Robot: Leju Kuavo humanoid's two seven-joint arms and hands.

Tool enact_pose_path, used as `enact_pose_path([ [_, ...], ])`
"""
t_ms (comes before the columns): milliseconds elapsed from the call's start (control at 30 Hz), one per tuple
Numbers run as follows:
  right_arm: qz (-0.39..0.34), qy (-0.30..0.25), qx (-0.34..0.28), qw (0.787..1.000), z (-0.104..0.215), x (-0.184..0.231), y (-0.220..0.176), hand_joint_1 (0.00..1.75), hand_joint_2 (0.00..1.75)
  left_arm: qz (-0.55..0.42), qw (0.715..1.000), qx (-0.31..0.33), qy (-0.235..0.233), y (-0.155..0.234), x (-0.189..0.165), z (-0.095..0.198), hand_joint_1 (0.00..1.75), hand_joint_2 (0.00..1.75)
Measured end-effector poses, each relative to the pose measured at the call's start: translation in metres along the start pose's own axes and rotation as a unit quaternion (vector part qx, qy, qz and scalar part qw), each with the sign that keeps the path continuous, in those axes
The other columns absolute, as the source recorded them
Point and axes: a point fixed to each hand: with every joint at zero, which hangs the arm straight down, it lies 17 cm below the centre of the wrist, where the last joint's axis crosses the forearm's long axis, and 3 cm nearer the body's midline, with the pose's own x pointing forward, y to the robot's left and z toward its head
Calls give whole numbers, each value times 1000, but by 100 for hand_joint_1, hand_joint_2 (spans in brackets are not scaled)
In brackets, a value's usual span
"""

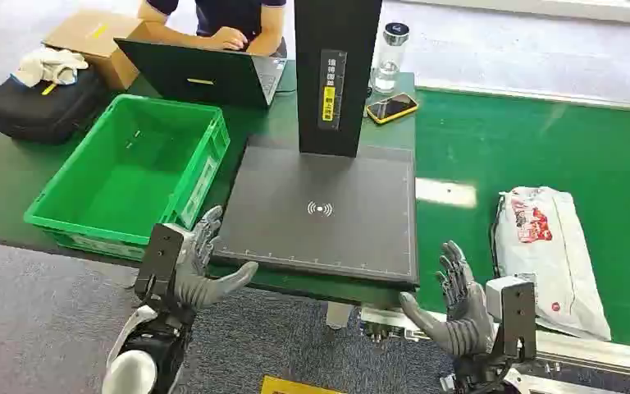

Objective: Moved the parcel from conveyor to table for the left to box.

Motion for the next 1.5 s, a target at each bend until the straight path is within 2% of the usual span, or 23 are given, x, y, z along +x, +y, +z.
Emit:
enact_pose_path([
  [600,-3,8,20,1000,-9,-11,12,0,175,-2,1000,18,4,8,-3,3,0,175],
  [800,14,0,5,1000,-12,-12,4,0,175,-3,1000,21,4,10,-3,3,0,175],
  [900,19,-12,-22,1000,-13,-8,-8,0,175,-6,1000,21,3,10,-2,3,0,175],
  [1067,75,-32,-86,993,-19,4,-64,0,175,-9,1000,24,0,12,-4,6,0,175],
  [1200,132,-30,-136,981,-31,9,-135,0,175,-11,1000,24,-2,15,-4,6,0,175],
  [1400,197,16,-224,954,-26,-6,-265,0,175,-15,1000,17,-9,17,1,-1,0,175],
  [1500,211,29,-242,947,-20,-10,-296,0,175,-16,1000,17,-11,18,1,-3,0,175],
])
